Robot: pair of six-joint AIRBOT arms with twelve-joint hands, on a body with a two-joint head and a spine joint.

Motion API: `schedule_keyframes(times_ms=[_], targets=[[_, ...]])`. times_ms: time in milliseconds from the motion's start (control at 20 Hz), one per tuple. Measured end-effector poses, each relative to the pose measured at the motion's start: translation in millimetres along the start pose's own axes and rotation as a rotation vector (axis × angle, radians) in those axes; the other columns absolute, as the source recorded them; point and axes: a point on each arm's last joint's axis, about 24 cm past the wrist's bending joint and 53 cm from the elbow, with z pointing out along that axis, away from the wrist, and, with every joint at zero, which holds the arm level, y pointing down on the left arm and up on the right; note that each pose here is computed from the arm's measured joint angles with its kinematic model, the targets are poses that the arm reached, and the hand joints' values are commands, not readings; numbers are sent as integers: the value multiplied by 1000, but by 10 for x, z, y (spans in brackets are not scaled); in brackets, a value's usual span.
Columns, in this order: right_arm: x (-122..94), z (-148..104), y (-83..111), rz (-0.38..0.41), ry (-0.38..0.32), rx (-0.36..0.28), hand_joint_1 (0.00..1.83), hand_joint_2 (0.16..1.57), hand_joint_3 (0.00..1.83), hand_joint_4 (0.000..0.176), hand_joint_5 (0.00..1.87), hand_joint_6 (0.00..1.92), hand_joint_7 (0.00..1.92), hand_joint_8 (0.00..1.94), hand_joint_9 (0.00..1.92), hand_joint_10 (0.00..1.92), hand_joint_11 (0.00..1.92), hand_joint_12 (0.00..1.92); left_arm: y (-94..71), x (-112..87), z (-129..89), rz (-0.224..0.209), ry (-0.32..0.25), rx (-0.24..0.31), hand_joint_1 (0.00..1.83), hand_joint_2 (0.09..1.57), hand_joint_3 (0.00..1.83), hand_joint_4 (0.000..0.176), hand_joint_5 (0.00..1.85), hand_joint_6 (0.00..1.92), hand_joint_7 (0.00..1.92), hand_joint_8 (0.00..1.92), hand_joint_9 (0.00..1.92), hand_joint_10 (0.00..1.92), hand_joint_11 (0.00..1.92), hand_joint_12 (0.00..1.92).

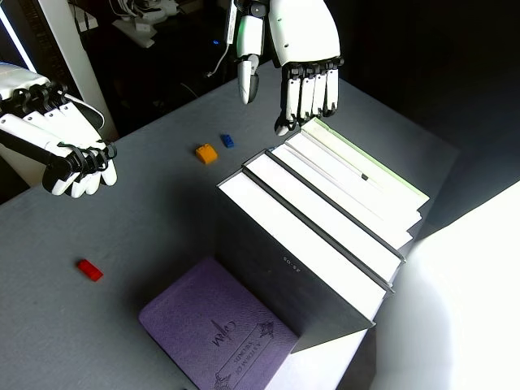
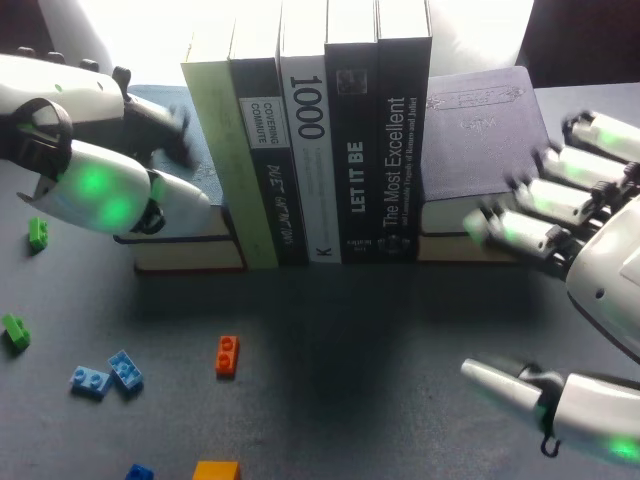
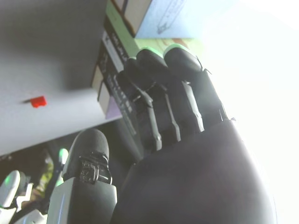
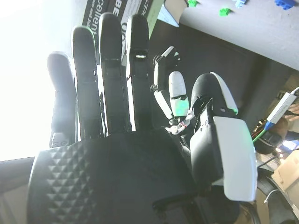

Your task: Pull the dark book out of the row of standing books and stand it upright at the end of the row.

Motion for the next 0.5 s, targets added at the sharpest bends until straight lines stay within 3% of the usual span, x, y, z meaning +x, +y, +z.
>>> schedule_keyframes(times_ms=[200,300,500], targets=[[-7,-2,7,2,-3,-1,0,1162,7,0,296,16,283,6,208,16,0,416,13,8,1,2,3,-5,90,1305,0,45,137,15,142,0,173,16,0,682],[-30,-16,36,5,-12,-3,0,1162,4,0,282,6,258,1,186,3,0,374,20,11,2,2,4,-7,41,1328,6,45,124,5,135,1,165,8,0,626],[-333,-84,305,-10,-127,-62,0,1163,2,0,295,7,248,1,182,0,0,349,64,33,1,4,14,-25,27,1325,2,44,113,1,119,0,156,1,0,609]])
